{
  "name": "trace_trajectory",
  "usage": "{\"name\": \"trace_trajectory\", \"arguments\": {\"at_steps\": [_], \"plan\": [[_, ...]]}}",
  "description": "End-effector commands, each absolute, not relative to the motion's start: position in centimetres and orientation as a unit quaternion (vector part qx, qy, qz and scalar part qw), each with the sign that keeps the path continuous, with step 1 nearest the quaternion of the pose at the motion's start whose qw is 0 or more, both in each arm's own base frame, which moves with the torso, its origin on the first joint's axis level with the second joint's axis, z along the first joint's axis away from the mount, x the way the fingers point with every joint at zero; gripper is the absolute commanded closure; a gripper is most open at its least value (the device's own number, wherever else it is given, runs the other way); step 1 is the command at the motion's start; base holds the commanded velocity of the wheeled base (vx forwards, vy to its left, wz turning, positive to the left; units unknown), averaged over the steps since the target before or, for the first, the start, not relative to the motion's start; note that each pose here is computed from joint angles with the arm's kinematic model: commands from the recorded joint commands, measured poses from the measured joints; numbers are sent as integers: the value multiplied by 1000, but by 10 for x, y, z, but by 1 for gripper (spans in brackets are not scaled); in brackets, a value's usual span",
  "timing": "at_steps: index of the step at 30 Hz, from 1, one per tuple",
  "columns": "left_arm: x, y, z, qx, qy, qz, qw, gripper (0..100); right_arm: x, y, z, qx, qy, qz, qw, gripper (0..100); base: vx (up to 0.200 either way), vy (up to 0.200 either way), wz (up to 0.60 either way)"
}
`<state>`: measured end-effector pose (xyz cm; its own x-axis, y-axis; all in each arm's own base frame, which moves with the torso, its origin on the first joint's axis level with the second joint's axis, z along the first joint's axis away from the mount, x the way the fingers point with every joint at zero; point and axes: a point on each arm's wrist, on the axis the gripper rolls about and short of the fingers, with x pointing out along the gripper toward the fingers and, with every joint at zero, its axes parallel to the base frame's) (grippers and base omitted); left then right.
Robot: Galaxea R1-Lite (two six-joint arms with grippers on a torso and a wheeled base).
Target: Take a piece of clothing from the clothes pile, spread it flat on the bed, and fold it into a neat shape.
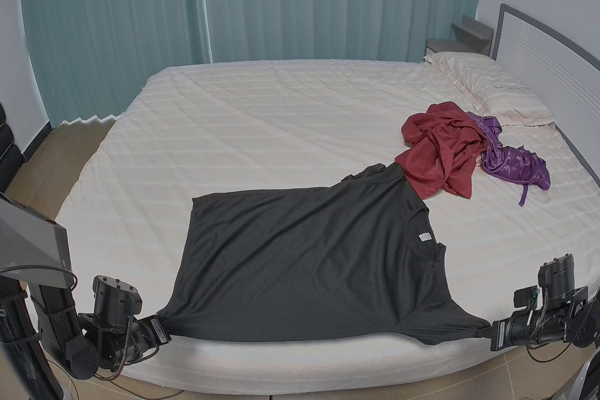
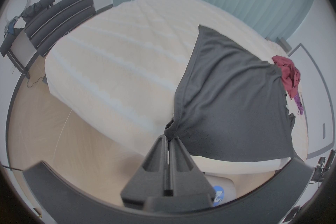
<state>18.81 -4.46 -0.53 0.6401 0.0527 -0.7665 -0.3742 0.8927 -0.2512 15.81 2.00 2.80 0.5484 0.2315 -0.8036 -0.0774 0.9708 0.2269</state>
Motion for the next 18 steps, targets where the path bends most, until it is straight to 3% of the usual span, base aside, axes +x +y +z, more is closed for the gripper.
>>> {"name": "trace_trajectory", "arguments": {"at_steps": [1, 5, 18], "plan": [[197, -45, 13, -232, 352, 117, 899, 100, 157, 18, 46, 90, 415, 91, 901, 100, 0, 0, 0], [193, -42, 15, -233, 351, 120, 899, 100, 152, 16, 51, 95, 404, 88, 906, 100, 0, 0, 0], [164, -45, -5, -141, 473, 121, 861, 100, 130, 15, 37, 72, 493, 84, 863, 100, 0, 0, 0]]}}
